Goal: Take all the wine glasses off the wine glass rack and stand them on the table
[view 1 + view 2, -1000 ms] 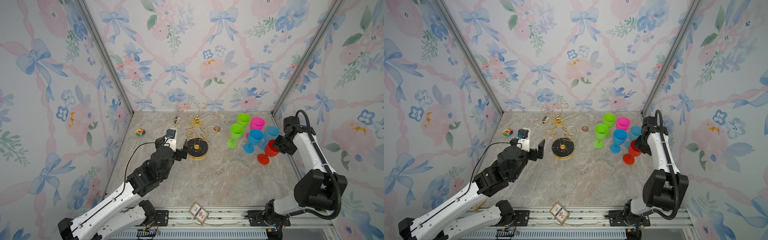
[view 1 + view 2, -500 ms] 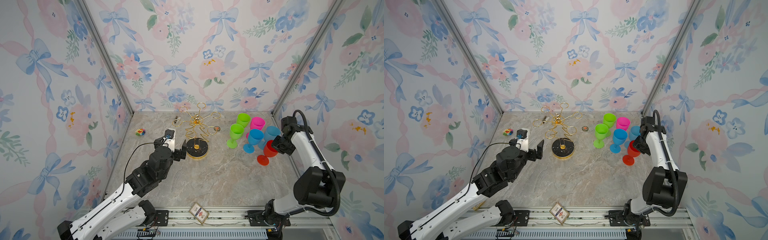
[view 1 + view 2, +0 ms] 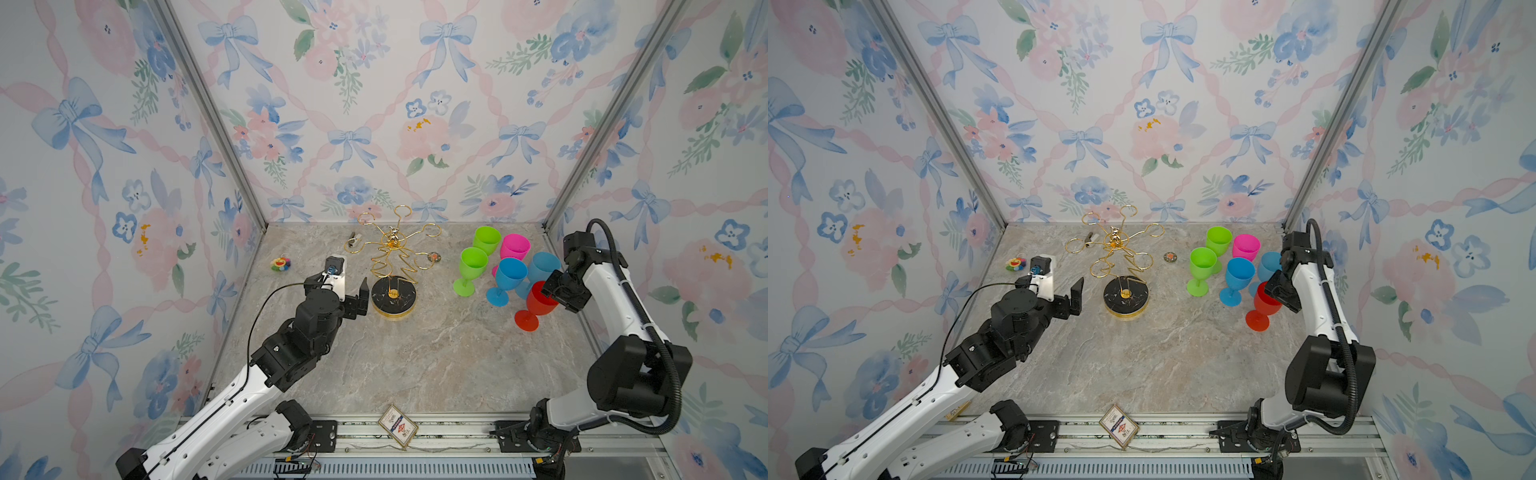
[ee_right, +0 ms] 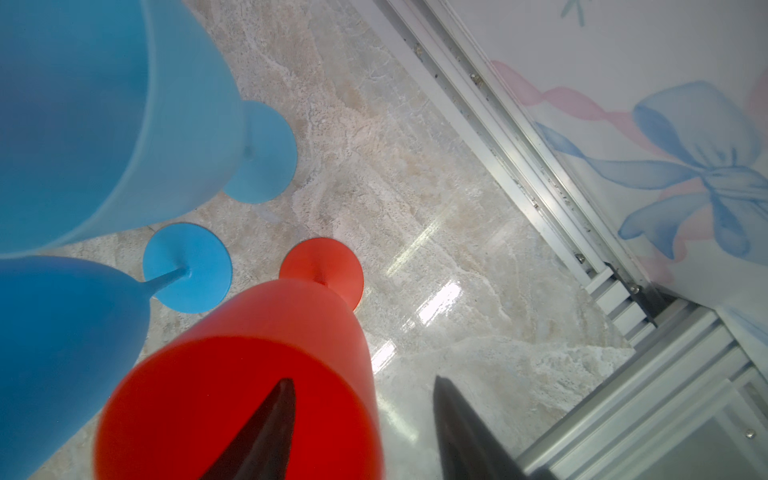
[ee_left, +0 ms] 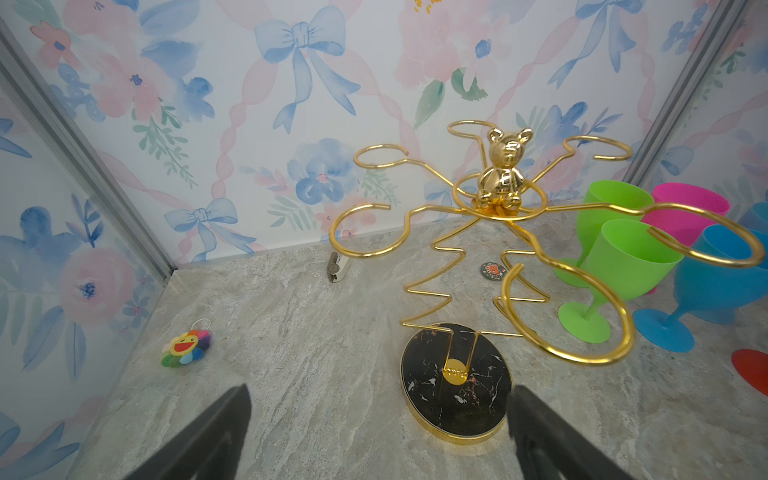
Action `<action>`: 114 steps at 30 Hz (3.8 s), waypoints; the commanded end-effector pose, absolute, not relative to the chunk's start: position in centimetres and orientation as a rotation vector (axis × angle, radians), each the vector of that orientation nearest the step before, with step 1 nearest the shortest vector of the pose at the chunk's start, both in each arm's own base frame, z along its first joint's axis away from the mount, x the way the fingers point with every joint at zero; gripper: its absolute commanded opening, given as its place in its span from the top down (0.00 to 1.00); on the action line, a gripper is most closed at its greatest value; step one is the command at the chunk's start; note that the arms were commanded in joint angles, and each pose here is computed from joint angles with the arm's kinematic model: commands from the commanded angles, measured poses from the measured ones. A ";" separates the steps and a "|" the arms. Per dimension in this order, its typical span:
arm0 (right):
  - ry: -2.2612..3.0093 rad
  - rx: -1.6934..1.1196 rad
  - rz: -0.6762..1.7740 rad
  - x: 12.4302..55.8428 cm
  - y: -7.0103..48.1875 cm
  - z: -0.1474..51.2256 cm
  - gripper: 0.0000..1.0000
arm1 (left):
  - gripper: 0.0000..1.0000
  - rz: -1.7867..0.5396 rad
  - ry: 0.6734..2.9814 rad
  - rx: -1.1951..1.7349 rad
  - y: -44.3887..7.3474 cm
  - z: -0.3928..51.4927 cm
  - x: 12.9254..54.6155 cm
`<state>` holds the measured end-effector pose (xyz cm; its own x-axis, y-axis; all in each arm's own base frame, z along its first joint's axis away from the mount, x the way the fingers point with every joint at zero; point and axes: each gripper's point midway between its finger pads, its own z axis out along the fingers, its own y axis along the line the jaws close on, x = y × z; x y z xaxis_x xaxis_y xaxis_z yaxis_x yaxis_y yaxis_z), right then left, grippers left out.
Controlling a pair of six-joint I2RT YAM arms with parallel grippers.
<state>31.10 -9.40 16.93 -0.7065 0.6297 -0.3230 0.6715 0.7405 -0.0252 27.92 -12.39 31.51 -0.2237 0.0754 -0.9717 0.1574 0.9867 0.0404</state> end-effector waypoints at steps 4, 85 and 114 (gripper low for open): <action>2.528 0.883 -0.154 31.3 -8.6 22.1 0.26 | 0.02 -0.038 1.829 0.169 -11.2 30.3 28.6; 1.856 -0.111 -0.135 37.8 6.0 22.8 0.03 | 0.02 0.307 1.670 -0.255 2.2 14.3 30.6; 1.983 0.026 -0.202 37.2 2.1 14.3 0.03 | 0.02 0.224 1.666 -0.198 1.1 14.4 31.3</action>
